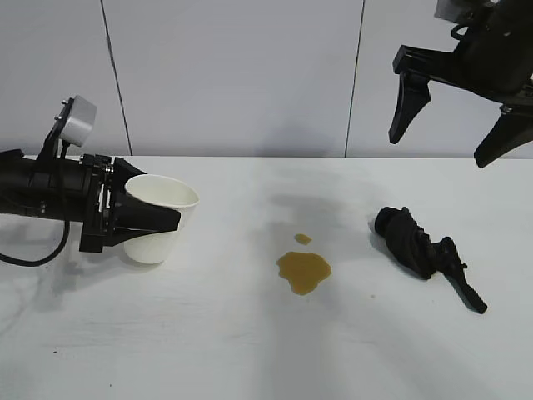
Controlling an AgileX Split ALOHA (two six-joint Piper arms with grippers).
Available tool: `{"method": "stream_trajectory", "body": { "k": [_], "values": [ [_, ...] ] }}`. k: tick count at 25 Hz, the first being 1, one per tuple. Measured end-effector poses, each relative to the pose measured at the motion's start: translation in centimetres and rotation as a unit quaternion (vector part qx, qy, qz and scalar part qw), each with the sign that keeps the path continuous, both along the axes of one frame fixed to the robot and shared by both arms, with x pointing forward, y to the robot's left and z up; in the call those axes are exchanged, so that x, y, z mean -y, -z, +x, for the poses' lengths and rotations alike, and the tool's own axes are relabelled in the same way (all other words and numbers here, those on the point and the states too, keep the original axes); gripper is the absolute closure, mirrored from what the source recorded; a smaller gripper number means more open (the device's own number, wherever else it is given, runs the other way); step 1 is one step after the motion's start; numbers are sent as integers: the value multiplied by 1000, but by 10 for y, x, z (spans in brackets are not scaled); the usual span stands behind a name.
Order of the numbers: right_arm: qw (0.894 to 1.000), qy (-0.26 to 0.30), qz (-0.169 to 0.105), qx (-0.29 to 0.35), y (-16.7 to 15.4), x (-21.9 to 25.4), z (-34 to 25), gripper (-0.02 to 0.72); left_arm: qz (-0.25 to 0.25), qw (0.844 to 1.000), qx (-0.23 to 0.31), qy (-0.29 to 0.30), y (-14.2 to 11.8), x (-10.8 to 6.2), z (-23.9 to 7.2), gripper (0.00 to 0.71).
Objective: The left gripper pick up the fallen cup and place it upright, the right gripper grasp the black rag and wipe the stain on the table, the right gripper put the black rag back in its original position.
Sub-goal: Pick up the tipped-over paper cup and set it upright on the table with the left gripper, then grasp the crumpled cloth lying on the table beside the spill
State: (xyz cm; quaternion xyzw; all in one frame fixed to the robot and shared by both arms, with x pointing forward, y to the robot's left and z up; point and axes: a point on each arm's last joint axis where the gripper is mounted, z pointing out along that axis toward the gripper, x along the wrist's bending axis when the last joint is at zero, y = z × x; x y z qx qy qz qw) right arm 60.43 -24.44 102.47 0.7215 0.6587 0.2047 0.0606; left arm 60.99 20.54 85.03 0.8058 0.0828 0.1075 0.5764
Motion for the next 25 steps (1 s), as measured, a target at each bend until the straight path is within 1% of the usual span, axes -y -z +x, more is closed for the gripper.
{"method": "stream_trajectory", "body": {
  "k": [3, 5, 7, 9, 12, 13, 15, 17, 18, 20, 21, 22, 23, 24, 25],
  "values": [
    [1000, 0, 0, 1, 0, 0, 0, 42, 0, 1000, -1, 0, 1, 0, 0, 239],
    [1000, 0, 0, 2, 0, 0, 0, 42, 0, 1000, -1, 0, 1, 0, 0, 179],
    [1000, 1, 0, 3, 0, 0, 1, 42, 0, 1000, -1, 0, 1, 0, 0, 88],
    [1000, 1, 0, 4, 0, 0, 1, 42, 0, 1000, -1, 0, 1, 0, 0, 47],
    [1000, 1, 0, 4, 0, 0, 1, 42, -3, 1000, -11, -4, 0, 0, 0, 24],
    [1000, 1, 0, 4, 0, 0, 1, 42, -6, 1000, -18, -8, -4, 0, 0, 22],
    [1000, 1, 0, 4, 0, 0, 1, 42, -16, 999, -32, -19, -18, 0, 2, 18],
    [1000, 1, 0, 4, 0, 0, 1, 42, -32, 998, -52, -34, -39, 0, 3, 17],
    [1000, 1, 0, 4, 0, 0, 1, 42, -38, 996, -66, -49, -52, -1, 4, 17],
    [1000, 1, 0, 4, 0, 0, 1, 42, -36, 989, -102, -98, -77, -2, 6, 17],
    [1000, 1, 0, 4, 0, 0, 1, 42, -25, 985, -111, -129, -90, -2, 7, 17],
    [1000, 1, 0, 4, 0, 0, 1, 42, -11, 978, -129, -166, -101, -2, 7, 17],
    [1000, 1, 0, 4, 0, 0, 1, 42, 0, 967, -152, -205, -109, -2, 6, 17],
    [1000, 1, 0, 4, 0, 0, 1, 42, 13, 959, -165, -230, -118, 0, 3, 17],
    [1000, 1, 0, 4, 0, 0, 1, 42, 21, 947, -184, -262, -126, 2, 0, 17]
  ]
}}
